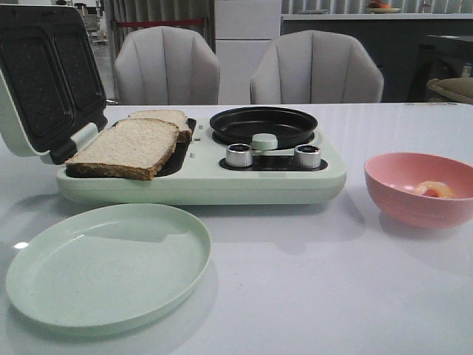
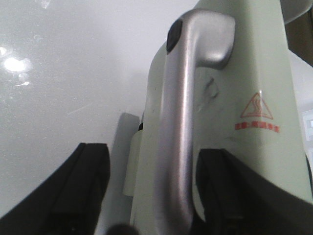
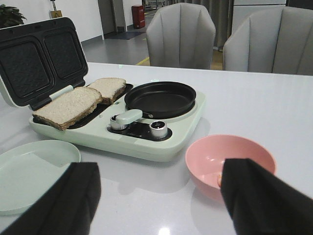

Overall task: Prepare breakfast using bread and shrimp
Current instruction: 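Grasp the lid handle with the left gripper and swing the lid closed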

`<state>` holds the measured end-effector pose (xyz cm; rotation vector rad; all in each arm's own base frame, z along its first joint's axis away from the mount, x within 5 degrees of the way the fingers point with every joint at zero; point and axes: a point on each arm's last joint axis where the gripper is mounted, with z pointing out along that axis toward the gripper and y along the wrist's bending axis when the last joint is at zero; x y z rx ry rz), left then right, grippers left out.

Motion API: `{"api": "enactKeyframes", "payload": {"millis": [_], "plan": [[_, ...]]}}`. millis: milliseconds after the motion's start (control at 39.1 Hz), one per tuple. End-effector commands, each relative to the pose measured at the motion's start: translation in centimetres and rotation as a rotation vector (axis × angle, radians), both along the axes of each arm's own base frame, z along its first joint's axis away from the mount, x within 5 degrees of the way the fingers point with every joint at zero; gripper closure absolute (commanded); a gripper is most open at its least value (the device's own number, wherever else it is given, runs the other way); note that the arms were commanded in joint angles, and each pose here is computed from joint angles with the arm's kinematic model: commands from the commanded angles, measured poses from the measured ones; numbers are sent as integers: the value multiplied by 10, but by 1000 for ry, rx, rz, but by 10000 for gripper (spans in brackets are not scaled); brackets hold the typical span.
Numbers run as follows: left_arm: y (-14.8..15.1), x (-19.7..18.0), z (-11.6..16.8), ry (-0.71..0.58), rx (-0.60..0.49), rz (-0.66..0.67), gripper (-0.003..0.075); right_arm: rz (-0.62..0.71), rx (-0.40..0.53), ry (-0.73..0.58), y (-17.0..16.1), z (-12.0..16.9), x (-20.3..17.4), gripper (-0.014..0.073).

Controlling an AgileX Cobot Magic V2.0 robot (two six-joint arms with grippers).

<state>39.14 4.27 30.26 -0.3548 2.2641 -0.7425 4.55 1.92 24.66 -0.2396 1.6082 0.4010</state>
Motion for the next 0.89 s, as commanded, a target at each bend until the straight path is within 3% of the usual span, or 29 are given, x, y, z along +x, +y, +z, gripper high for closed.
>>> {"api": "enactKeyframes", "payload": {"millis": [0,128,230,562,690,868], "plan": [[-3,-2,27,-90,-37,12,333,-6,37,-100,-1,17,-1,-10],[-6,-3,28,-108,-35,-36,473,-6,37,-100,-1,17,-1,-10],[-11,-4,31,-129,-70,-82,515,-6,37,-100,-1,17,-1,-10],[-71,-9,35,-197,-80,-362,512,-6,37,-100,-1,17,-1,-10],[-107,-14,32,-197,-24,-482,512,-6,37,-100,-1,17,-1,-10],[-145,-22,20,-182,154,-606,512,-6,37,-100,-1,17,-1,-10]]}}
